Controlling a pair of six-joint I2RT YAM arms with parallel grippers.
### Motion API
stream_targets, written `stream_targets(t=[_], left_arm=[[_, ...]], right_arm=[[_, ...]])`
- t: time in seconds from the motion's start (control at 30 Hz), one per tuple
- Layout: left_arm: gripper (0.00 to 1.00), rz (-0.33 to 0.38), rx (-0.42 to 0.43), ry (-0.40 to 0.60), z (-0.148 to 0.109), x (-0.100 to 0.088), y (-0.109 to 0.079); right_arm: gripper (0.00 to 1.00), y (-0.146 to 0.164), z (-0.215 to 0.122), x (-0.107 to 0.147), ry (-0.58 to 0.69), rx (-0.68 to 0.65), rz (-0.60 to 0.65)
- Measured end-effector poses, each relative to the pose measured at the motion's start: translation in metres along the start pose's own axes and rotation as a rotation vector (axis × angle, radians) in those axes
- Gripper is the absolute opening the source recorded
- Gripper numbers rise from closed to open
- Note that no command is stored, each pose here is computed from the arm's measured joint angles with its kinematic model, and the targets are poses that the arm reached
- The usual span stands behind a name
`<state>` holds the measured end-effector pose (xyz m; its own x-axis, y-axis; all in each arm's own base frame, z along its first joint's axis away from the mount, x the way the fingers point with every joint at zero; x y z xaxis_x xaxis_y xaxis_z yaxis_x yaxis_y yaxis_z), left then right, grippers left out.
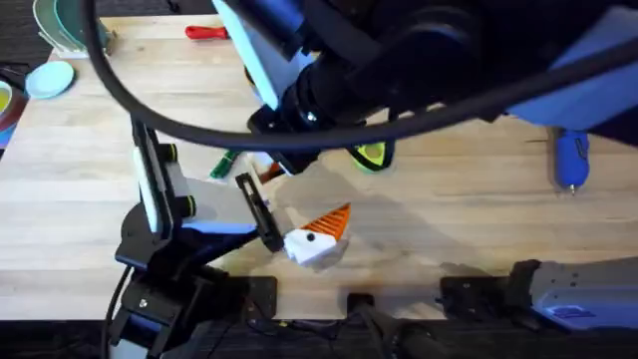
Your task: Pick up the gripper from the table and insert it into the empty holder that is missing its gripper. Then pick up a screw, insert it into the mounting hole, and use the screwdriver to tighten it. Finally, clean up the table by picking up the vegetable and placing it into the bucket.
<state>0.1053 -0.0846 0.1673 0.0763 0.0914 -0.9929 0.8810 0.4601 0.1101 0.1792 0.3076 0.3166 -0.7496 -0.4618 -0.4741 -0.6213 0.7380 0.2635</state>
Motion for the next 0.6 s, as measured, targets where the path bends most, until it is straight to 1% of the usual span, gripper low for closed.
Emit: stream_targets(t=[0.27, 0.6], left_arm=[[0.992, 0.000, 0.001, 0.000, 0.0000, 0.0001, 0.0000], [0.992, -0.001, 0.001, 0.000, 0.0000, 0.0001, -0.0001]], right_arm=[[0.005, -0.0007, 0.0103, 0.0003, 0.025, 0.011, 0.002], [0.005, 0.0013, 0.0104, 0.0020, 0.031, 0.009, -0.004]])
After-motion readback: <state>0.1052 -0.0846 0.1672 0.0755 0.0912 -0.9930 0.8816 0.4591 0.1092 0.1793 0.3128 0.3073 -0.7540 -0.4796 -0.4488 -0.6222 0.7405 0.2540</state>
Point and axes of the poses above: each hand's point on the last joint's axis, 136 mm out from that joint toward the fingers, its own z axis out along the fingers, its own y axis along the line the jaws close on, x = y × z, the point moved 10 cm from there along -z, back along the fingers, and after that the axes turned 12 degrees about z, right-handed, at the moved point
